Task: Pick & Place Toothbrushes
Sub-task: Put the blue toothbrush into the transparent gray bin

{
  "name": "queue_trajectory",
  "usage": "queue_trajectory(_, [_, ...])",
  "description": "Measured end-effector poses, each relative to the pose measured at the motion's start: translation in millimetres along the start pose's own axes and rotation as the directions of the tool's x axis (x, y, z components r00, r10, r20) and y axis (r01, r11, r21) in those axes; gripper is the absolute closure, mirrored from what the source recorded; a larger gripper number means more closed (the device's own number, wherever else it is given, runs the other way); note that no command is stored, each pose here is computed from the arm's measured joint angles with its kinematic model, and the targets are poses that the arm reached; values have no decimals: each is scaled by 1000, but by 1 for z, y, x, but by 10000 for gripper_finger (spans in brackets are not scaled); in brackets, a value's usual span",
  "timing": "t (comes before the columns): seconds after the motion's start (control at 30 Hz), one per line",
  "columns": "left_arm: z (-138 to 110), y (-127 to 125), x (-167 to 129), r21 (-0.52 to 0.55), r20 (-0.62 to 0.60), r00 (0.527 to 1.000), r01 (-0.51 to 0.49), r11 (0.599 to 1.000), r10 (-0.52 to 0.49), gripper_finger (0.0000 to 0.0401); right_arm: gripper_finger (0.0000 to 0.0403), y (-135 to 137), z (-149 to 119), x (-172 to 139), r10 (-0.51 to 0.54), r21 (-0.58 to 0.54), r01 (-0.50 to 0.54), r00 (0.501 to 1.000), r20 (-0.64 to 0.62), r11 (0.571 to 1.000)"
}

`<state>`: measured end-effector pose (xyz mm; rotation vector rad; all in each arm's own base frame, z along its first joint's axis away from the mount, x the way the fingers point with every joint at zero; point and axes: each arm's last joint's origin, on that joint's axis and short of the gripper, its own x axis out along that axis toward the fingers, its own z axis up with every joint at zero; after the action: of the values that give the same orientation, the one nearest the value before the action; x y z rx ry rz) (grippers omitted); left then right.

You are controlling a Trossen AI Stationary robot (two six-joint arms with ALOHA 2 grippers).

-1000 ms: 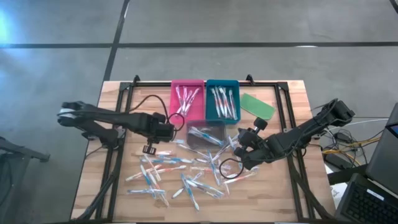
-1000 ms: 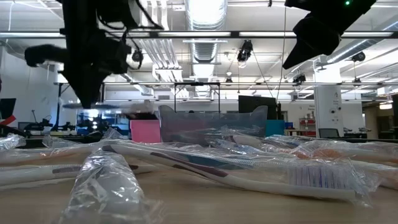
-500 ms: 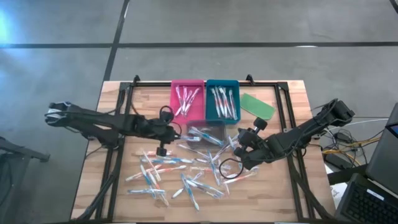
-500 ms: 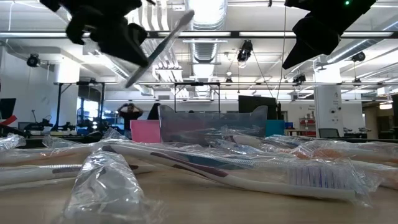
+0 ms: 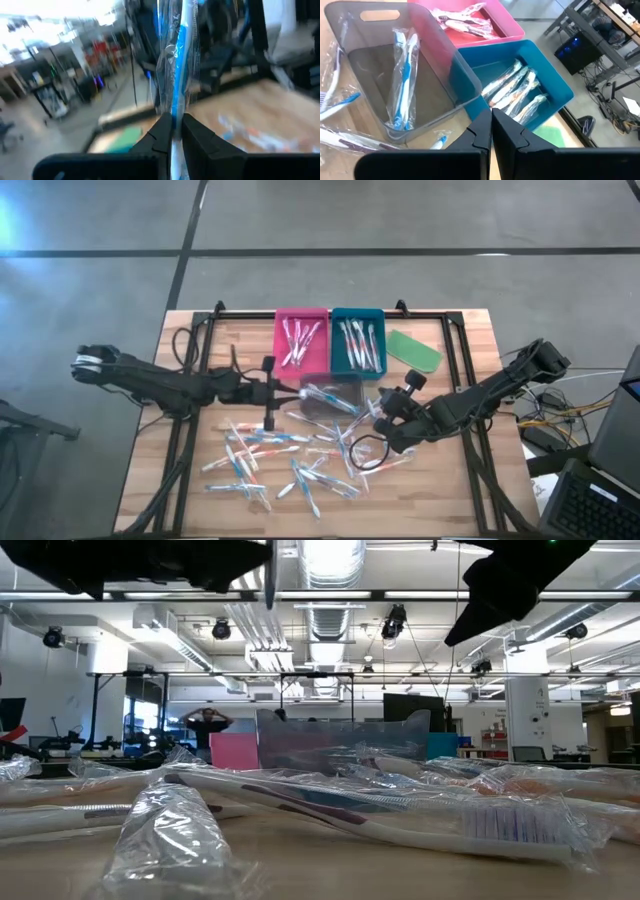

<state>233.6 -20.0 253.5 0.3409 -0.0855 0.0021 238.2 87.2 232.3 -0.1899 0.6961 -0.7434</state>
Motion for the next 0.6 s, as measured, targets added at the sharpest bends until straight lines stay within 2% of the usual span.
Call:
queue_trajectory(0.1, [-1, 0, -3, -1, 42, 999, -9, 1000, 9, 371, 394, 1, 1, 0, 4, -4, -4, 1000, 5, 1000])
queue_trajectory(0.37, [-16, -5, -8, 9, 20, 1000, 13, 1000, -13, 371, 394, 3, 2, 1, 18, 25, -18, 1000, 23, 1000])
queue_trajectory(0.47, [-14, -5, -8, 11, 71, 997, 8, 1000, -9, 371, 394, 7, 6, 1, 39, 36, -41, 998, 53, 999])
queue_trajectory(0.6, [-15, -8, -4, 14, 125, 990, 62, 998, -64, 371, 394, 13, 16, 0, 86, 33, -91, 990, 114, 995])
